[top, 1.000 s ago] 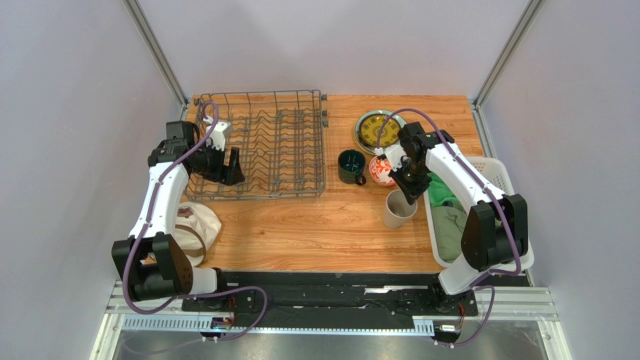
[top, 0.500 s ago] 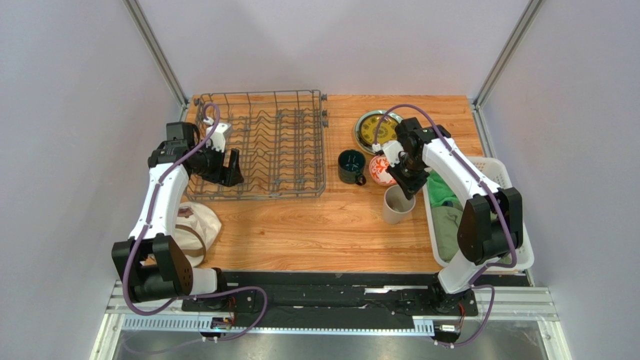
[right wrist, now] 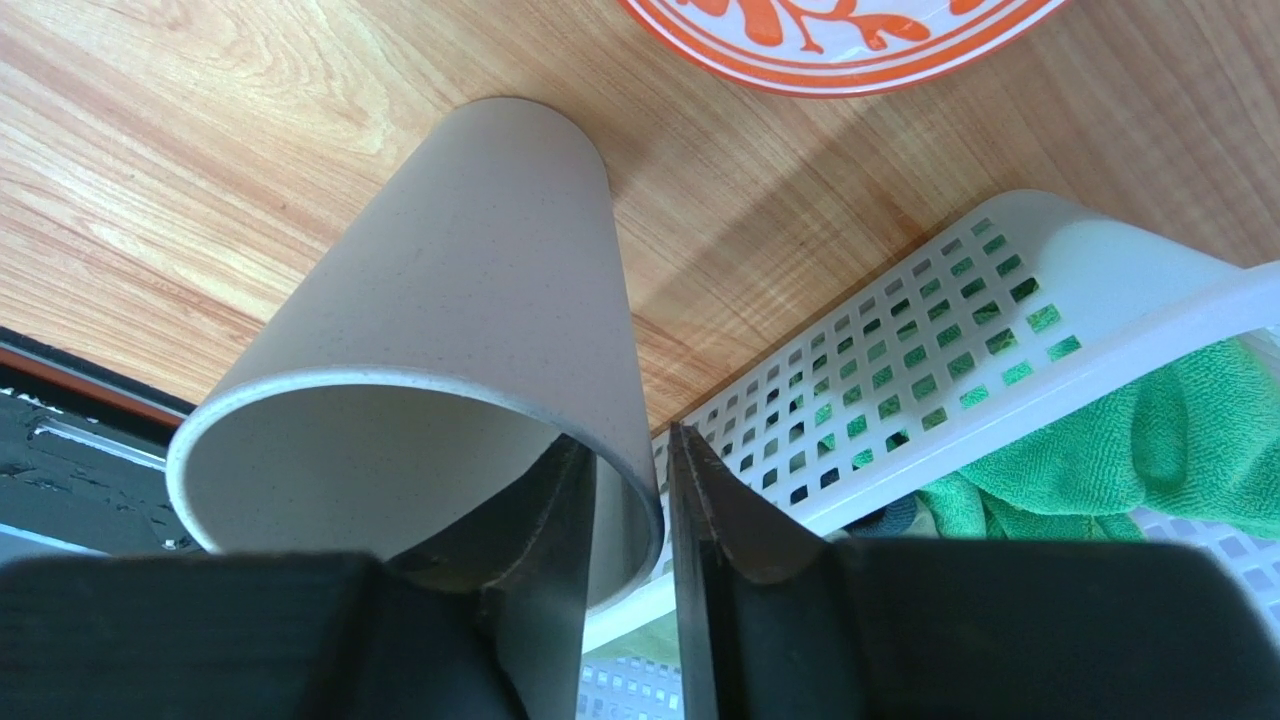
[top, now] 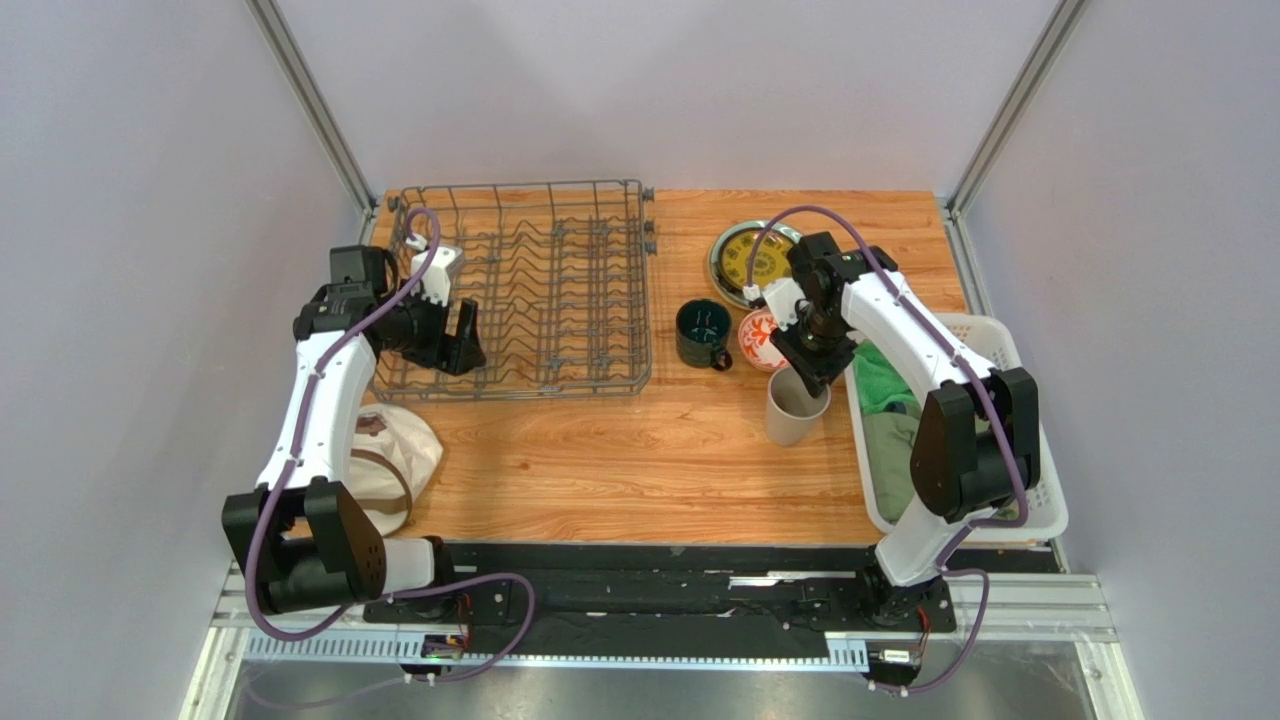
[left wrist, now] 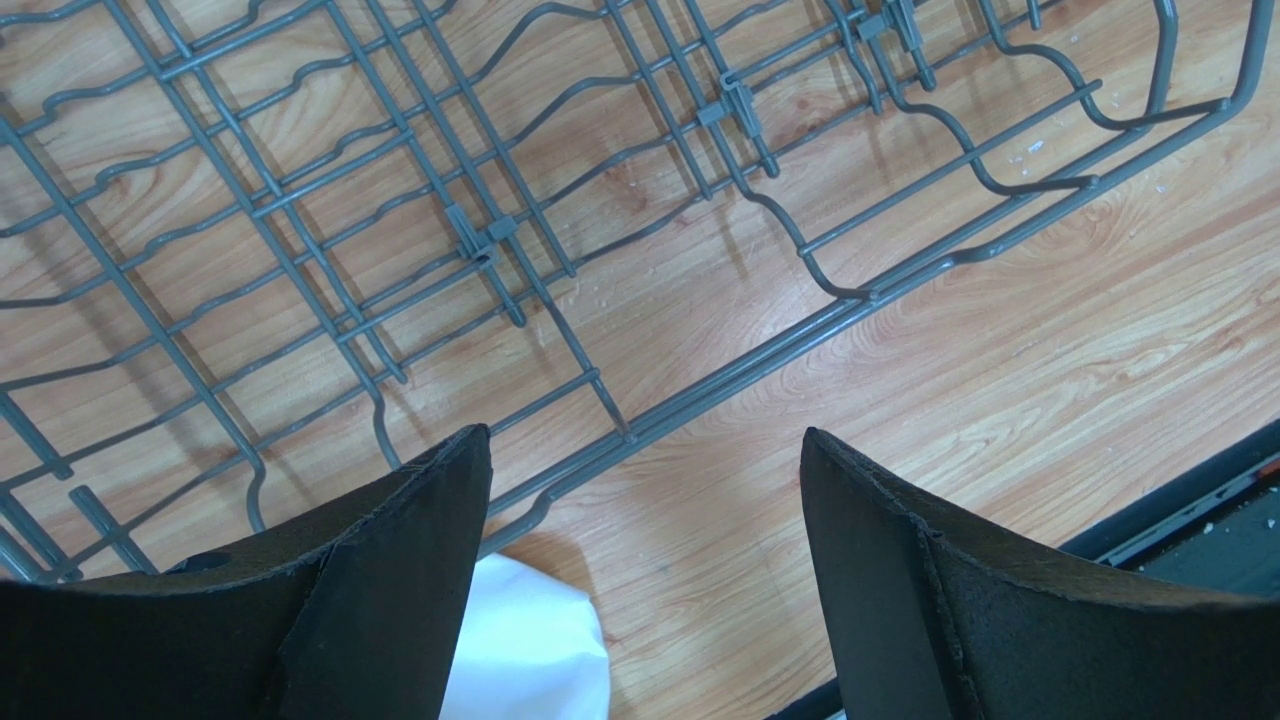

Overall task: Unload the mixed dishes from the dish rack
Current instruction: Place the cup at the center of the board, then reset both arms

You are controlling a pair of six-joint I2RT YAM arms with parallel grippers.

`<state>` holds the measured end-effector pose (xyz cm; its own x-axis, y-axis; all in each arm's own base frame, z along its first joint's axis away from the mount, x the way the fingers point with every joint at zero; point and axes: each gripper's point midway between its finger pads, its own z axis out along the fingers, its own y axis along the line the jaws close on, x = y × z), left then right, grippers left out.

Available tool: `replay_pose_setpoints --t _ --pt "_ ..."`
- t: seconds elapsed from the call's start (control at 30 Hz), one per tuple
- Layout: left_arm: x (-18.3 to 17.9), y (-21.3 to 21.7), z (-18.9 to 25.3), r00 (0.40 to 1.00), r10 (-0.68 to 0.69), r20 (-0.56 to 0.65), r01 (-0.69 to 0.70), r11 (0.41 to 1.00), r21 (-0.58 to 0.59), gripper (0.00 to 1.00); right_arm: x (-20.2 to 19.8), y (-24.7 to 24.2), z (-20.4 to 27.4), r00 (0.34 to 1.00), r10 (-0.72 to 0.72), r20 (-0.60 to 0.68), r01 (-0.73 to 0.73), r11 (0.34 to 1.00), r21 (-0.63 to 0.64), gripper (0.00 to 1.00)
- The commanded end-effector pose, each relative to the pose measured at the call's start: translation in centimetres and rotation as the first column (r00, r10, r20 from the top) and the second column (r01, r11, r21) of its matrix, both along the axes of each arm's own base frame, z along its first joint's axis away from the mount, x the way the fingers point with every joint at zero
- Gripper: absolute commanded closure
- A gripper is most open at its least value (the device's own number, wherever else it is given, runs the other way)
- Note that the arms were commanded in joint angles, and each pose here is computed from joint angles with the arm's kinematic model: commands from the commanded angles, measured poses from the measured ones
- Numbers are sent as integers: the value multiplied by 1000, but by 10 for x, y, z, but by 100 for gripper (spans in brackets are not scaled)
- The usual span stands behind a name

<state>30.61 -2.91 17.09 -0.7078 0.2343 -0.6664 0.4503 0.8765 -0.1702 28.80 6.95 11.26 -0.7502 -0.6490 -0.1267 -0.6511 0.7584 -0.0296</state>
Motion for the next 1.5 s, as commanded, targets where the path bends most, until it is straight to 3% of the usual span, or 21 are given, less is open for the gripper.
replay_pose_setpoints --t 0.0,0.63,0.77,0.83,0.97,1.07,1.13,1.23,1.27,1.3,1.37,1.43,1.47 --pt "-1 2 7 999 -20 47 19 1000 22 17 15 0 12 998 5 64 -5 1000 -5 69" --pt "7 10 11 991 27 132 -35 998 57 16 22 6 79 976 -25 218 11 998 66 42" --pt "14 16 19 978 48 201 -65 995 79 16 29 10 110 945 -52 322 16 993 114 30" --pt "17 17 23 973 62 222 -82 993 80 7 33 13 121 929 -73 364 22 990 141 22" --pt "24 15 37 962 72 264 -90 995 54 6 46 15 146 878 -129 461 45 981 187 11" --pt "29 14 51 949 84 303 -100 994 38 5 61 18 165 815 -184 550 62 970 234 0" --pt "31 15 59 940 101 327 -118 993 31 5 66 14 177 768 -219 602 80 965 249 0" --pt "36 19 78 910 131 393 -153 988 25 4 77 8 202 649 -305 697 117 945 305 0" --pt "37 21 90 888 139 438 -166 986 25 4 87 4 217 577 -349 738 131 932 339 0" --pt "38 22 97 877 152 457 -180 984 18 4 89 2 213 556 -366 746 144 927 347 0" --pt "40 26 115 843 169 510 -208 978 18 4 92 -5 240 434 -435 789 145 898 415 0" --pt "40 28 126 826 181 534 -223 975 15 4 93 -12 240 383 -476 792 159 878 451 0" --pt "40 30 138 809 183 558 -231 973 15 4 93 -14 257 321 -505 801 131 861 491 0"
